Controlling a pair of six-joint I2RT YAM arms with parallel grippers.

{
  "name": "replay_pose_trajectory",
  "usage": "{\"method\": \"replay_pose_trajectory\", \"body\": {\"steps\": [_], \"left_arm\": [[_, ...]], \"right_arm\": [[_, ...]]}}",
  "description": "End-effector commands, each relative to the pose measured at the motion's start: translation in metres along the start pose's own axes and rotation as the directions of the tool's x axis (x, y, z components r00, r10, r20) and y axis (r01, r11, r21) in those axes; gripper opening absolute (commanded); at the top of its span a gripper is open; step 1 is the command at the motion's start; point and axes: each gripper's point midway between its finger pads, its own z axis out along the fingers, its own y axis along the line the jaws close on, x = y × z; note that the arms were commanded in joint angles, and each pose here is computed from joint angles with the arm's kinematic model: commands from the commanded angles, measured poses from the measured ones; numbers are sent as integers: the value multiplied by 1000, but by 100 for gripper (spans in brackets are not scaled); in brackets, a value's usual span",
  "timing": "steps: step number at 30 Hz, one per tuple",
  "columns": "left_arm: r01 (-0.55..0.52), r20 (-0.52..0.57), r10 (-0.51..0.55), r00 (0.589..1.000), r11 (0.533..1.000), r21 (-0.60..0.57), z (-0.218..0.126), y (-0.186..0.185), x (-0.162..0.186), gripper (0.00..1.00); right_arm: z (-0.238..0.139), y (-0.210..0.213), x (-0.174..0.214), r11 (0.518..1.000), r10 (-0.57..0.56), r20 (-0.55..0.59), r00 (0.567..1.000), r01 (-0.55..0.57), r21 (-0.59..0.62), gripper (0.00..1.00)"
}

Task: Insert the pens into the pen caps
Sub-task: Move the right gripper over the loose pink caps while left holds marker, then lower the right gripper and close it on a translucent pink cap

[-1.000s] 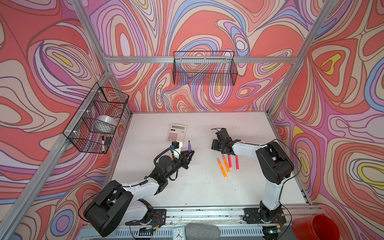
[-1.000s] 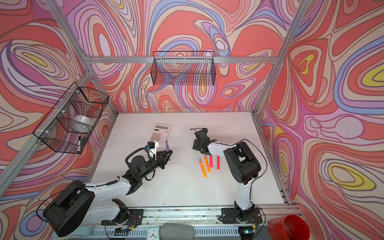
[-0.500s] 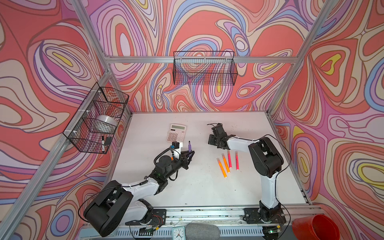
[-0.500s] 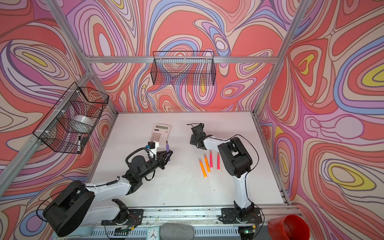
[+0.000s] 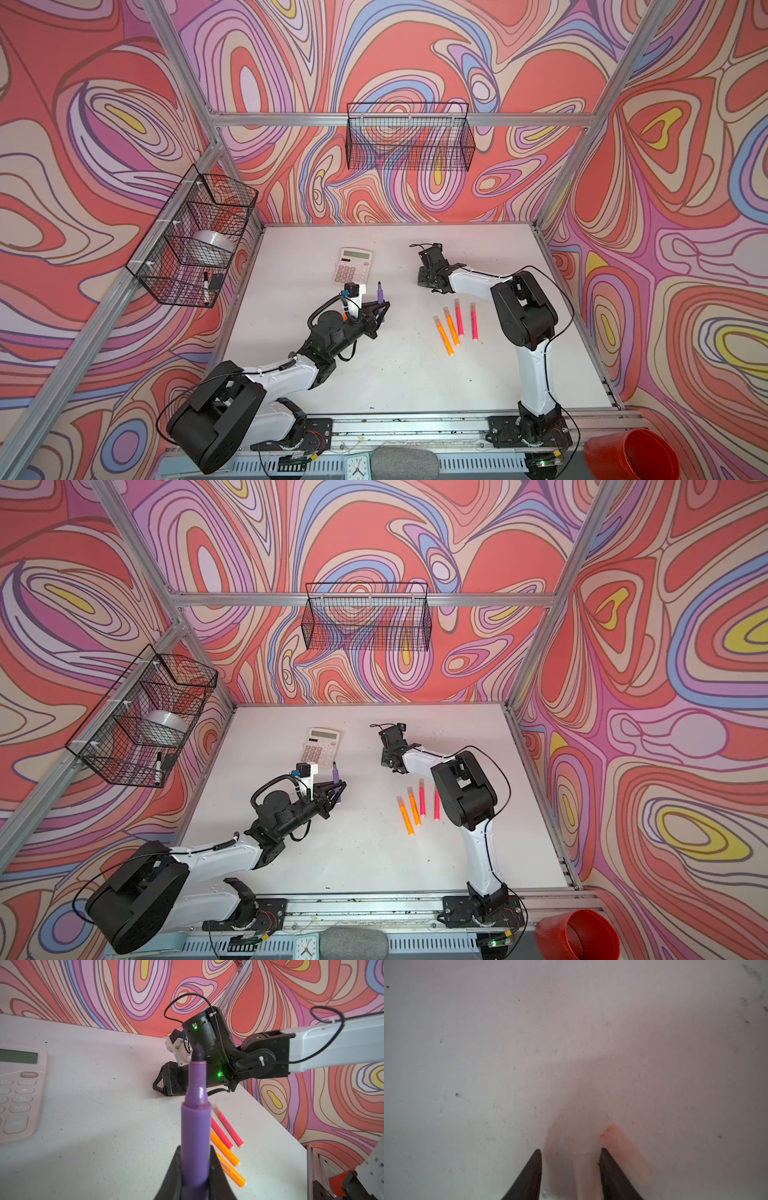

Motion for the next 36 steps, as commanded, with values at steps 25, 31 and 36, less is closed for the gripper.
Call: {"method": "replay_pose_trajectory", "body": {"steps": [25, 31, 36], "left_arm": [[-7, 47, 4, 999, 999, 48, 0, -14, -19, 0], [-6, 44, 4, 999, 999, 51, 1, -15, -19, 0], [-7, 45, 4, 999, 999, 52, 1, -15, -19, 0]], "right_arm": [[13, -17, 42, 994, -86, -179, 980, 96, 51, 29], [10, -19, 43, 994, -84, -185, 979, 96, 59, 20], [5, -20, 44, 994, -82, -185, 979, 93, 54, 23]]}}
